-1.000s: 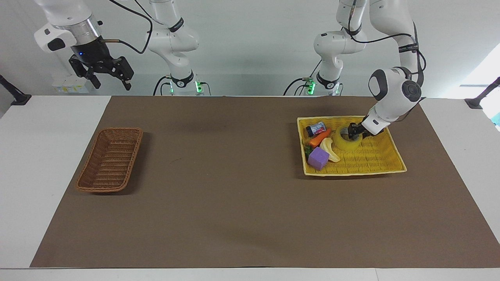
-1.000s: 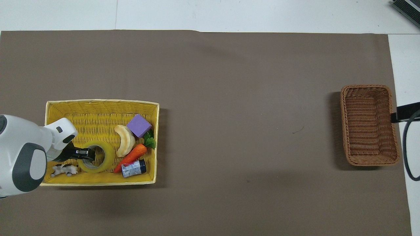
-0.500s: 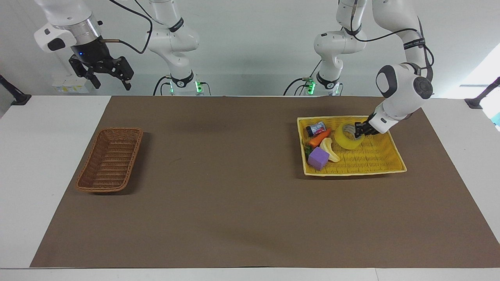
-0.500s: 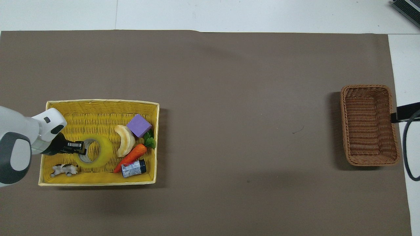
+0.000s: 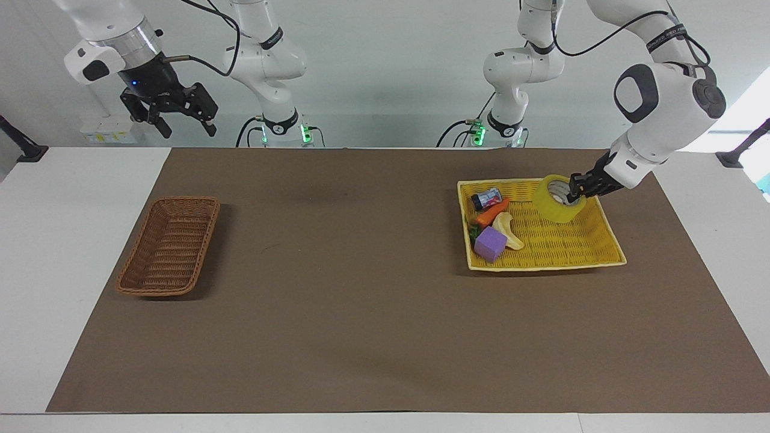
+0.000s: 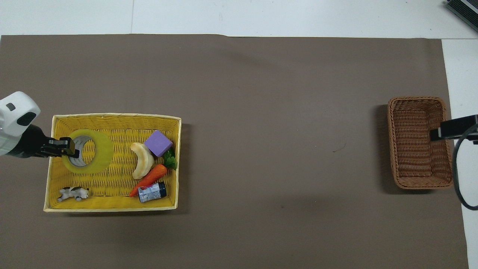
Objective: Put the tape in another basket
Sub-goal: 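Lift the tape with the left gripper while the right gripper approaches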
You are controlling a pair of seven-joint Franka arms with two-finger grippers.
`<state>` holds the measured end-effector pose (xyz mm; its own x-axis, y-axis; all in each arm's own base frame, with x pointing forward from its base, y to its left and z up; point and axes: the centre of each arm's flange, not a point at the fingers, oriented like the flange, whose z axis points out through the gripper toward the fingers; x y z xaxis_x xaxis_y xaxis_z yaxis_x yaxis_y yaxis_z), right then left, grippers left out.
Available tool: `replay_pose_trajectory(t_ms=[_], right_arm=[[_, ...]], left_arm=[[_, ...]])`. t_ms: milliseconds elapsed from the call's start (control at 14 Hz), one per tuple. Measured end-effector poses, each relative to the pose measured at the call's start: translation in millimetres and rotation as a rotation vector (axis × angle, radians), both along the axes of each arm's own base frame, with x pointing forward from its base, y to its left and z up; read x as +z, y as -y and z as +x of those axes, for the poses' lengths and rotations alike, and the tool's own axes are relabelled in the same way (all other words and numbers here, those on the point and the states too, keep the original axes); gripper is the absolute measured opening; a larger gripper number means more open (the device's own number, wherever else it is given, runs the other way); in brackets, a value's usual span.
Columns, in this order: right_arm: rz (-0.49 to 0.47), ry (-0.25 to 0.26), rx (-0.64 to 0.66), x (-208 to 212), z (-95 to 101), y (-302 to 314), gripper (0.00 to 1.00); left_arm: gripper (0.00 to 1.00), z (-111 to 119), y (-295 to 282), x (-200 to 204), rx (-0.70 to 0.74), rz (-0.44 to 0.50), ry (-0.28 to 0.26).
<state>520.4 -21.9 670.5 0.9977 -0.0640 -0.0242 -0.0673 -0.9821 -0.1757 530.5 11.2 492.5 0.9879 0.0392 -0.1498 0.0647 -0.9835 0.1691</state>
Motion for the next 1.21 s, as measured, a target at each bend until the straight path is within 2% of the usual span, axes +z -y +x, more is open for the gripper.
replay_pose_trajectory(t_ms=[143,286,643,857,1071,1214], right_arm=[[0.083,0.004,0.022,2,0.6,-16,1.00],[0.170,-0.006,0.024,3,0.5,-44,1.00],[0.364,-0.052,-0.146,2,1.1,-162,1.00],[0.446,-0.099,-0.163,-20,-4.6,-207,1.00],[0.562,-0.122,-0.226,-36,-1.9,-205,1.00],[0.600,-0.129,-0.213,-48,-5.1,-207,1.00]], left_arm=[[0.22,-1,11,28,0.013,0.003,-0.004],[0.22,-3,34,39,0.007,0.010,-0.018],[0.22,-21,154,40,0.058,-0.011,-0.066],[0.22,-35,223,47,0.110,-0.052,-0.043],[0.22,-50,275,55,0.121,-0.134,-0.023],[0.22,-57,297,60,0.119,-0.208,-0.015]])
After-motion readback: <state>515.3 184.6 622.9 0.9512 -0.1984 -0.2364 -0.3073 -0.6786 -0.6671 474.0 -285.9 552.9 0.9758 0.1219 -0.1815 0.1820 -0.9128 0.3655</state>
